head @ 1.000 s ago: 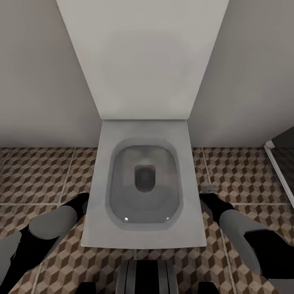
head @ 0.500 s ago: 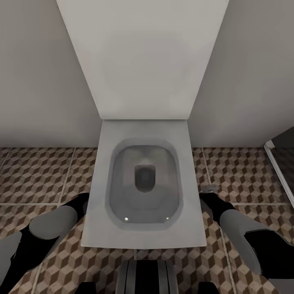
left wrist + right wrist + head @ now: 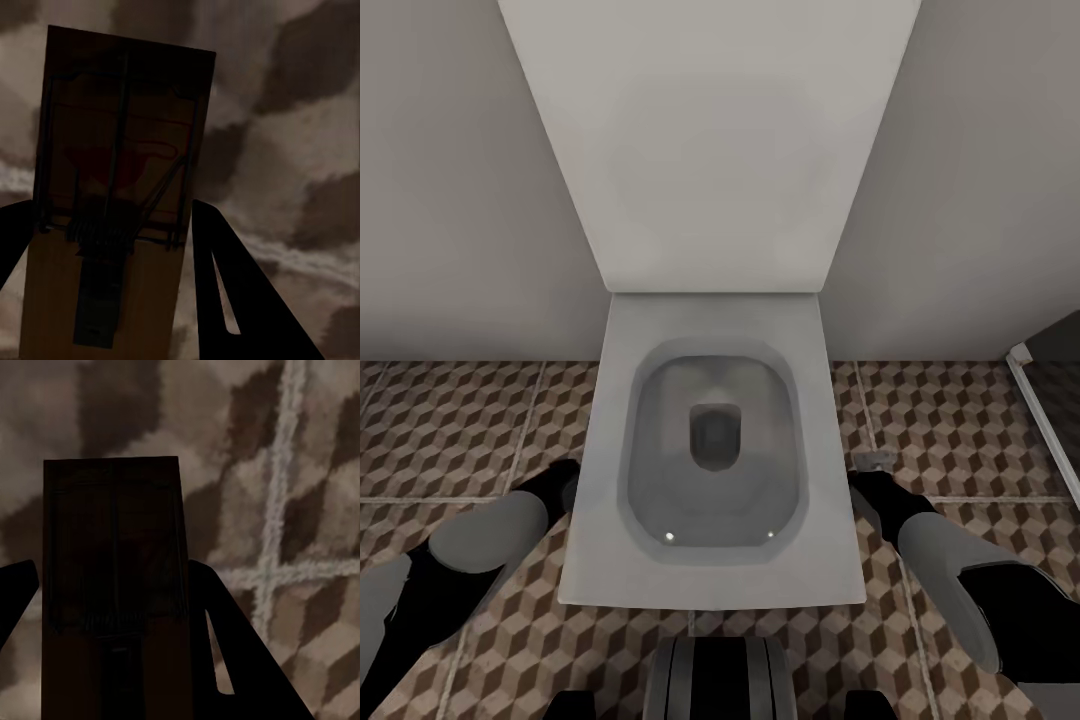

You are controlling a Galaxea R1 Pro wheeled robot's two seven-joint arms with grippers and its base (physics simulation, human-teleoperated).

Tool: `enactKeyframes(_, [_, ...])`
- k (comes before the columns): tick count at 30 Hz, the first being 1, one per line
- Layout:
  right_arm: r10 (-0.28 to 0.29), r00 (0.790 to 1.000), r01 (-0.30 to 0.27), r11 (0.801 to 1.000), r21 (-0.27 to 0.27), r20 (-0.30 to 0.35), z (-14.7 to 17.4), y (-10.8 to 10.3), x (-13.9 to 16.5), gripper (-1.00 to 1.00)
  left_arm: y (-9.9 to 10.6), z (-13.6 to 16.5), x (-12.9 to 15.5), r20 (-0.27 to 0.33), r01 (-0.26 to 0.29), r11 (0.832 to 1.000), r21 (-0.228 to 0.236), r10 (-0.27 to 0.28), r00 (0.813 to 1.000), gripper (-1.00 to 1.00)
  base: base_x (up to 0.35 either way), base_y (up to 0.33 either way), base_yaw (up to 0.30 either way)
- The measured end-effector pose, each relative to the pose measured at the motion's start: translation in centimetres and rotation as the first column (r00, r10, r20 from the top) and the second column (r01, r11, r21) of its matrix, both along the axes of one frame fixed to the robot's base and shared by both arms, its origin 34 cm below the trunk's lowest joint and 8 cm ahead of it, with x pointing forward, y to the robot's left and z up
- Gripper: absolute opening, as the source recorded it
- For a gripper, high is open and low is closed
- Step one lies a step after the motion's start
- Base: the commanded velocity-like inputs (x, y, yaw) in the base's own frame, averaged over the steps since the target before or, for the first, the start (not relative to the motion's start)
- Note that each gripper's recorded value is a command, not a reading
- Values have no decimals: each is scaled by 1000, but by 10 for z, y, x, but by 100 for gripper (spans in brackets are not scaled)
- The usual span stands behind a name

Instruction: Take the four mousetraps from the cabinet in the bathroom and place them on the bathroom floor. Make sure all four end up on the same floor surface, and ensure that at least two of them are either under or directly next to the same bathroom sink.

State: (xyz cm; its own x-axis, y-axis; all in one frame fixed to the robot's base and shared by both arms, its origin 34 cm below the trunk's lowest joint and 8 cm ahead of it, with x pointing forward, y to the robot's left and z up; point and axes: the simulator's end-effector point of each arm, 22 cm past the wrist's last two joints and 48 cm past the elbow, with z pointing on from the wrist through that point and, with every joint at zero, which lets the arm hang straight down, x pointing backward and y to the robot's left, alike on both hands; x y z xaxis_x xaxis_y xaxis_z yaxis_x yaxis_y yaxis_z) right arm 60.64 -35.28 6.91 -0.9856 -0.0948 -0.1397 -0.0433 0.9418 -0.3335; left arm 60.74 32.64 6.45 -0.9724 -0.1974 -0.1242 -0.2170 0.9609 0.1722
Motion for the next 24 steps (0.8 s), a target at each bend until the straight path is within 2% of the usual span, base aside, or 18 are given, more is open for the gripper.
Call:
enactKeyframes(5, [-1, 1000, 1, 1000, -2, -6, -1, 0, -3, -100, 10, 2, 1, 1, -5, 1000, 13, 5, 1000, -100, 0, 0, 0])
enactKeyframes(8, [-3, 1000, 2, 1000, -25, -10, 0, -5, -5, -100, 29, 4, 0, 1, -15, 999, 41, 15, 1000, -100, 0, 0, 0])
enactKeyframes(12, [-7, 1000, 6, 998, -57, -10, 2, -10, -6, -100, 46, 9, -4, -15, -26, 992, 125, 28, 1000, -100, 0, 0, 0])
enactKeyframes(15, [-8, 1000, 7, 998, -64, -10, 3, -12, -6, -100, 50, 11, -5, -19, -29, 988, 154, 32, 999, -100, 0, 0, 0])
enactKeyframes(24, [-6, 1000, 6, 998, -69, -4, 4, -14, -4, -100, 50, 11, -4, -8, -32, 987, 161, 33, 999, -100, 0, 0, 0])
